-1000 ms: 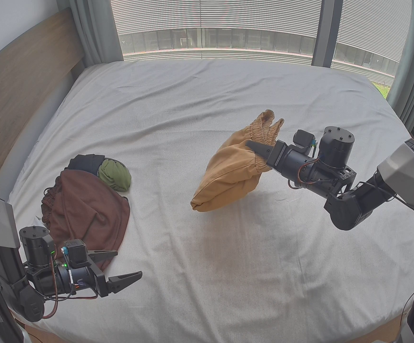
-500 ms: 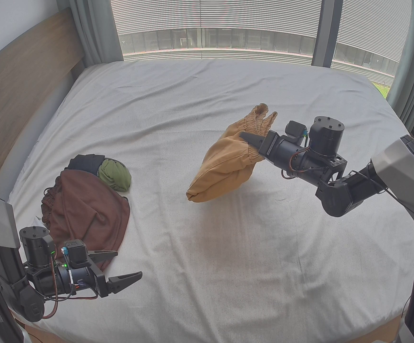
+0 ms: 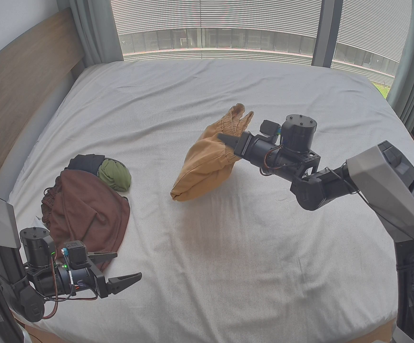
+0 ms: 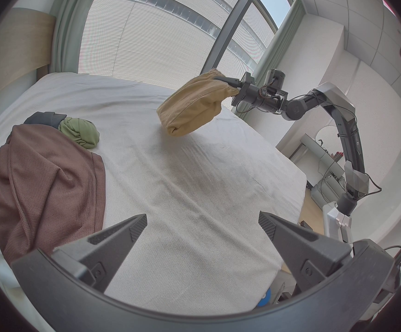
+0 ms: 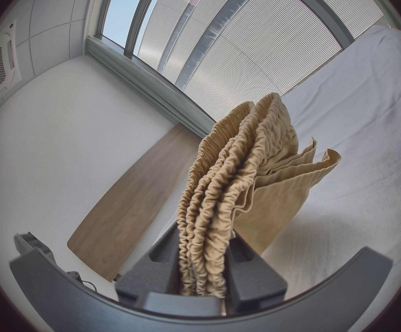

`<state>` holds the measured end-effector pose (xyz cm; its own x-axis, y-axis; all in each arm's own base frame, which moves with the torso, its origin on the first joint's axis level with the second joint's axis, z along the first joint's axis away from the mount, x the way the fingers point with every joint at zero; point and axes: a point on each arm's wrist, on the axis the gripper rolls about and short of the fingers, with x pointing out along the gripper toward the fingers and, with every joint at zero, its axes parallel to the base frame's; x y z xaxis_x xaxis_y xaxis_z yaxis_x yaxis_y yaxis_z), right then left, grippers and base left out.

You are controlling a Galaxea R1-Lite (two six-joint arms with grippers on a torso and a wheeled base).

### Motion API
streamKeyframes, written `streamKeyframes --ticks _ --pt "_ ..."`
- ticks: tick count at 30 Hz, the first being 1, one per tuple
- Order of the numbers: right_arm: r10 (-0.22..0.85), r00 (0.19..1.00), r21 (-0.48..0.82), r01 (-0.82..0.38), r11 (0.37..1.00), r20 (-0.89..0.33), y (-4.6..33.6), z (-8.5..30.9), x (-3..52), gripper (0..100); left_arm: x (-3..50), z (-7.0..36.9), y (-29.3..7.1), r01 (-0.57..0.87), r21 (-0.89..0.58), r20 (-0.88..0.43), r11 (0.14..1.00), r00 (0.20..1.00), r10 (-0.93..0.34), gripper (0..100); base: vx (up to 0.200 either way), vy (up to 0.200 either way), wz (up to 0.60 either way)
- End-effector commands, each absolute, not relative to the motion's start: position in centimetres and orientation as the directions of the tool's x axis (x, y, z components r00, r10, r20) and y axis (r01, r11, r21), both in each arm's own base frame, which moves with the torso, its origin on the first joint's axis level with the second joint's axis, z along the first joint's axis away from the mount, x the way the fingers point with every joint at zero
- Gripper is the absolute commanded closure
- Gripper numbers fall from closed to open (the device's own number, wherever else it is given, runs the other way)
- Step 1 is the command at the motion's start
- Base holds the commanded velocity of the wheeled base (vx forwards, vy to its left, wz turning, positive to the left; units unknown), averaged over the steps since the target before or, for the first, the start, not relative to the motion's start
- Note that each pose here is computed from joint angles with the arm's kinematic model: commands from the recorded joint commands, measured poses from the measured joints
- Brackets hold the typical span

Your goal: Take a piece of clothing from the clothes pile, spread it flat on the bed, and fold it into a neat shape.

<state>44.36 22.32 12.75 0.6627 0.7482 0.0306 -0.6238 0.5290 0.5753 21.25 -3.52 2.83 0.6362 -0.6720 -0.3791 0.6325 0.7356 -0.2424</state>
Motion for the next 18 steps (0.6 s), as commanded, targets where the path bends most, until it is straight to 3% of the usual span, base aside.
streamKeyframes --ticks 1,8,18 --pt "0.742 0.667 0.586 -0.574 0.572 -0.071 22.5 6.7 45.8 100 21.2 2.5 -3.5 0.627 -0.253 -0.392 0.737 0.63 -0.67 0 0.0 0.0 0.0" --pt "0.677 0.72 0.574 -0.493 0.654 -0.153 17.7 2.3 46.1 100 21.2 2.4 -3.6 0.632 -0.258 -0.395 0.731 0.621 -0.676 0 0.0 0.0 0.0" --pt "0.643 0.748 0.579 -0.454 0.677 -0.166 15.1 0.0 45.0 100 21.0 2.2 -3.6 0.631 -0.265 -0.404 0.729 0.615 -0.678 0 0.0 0.0 0.0"
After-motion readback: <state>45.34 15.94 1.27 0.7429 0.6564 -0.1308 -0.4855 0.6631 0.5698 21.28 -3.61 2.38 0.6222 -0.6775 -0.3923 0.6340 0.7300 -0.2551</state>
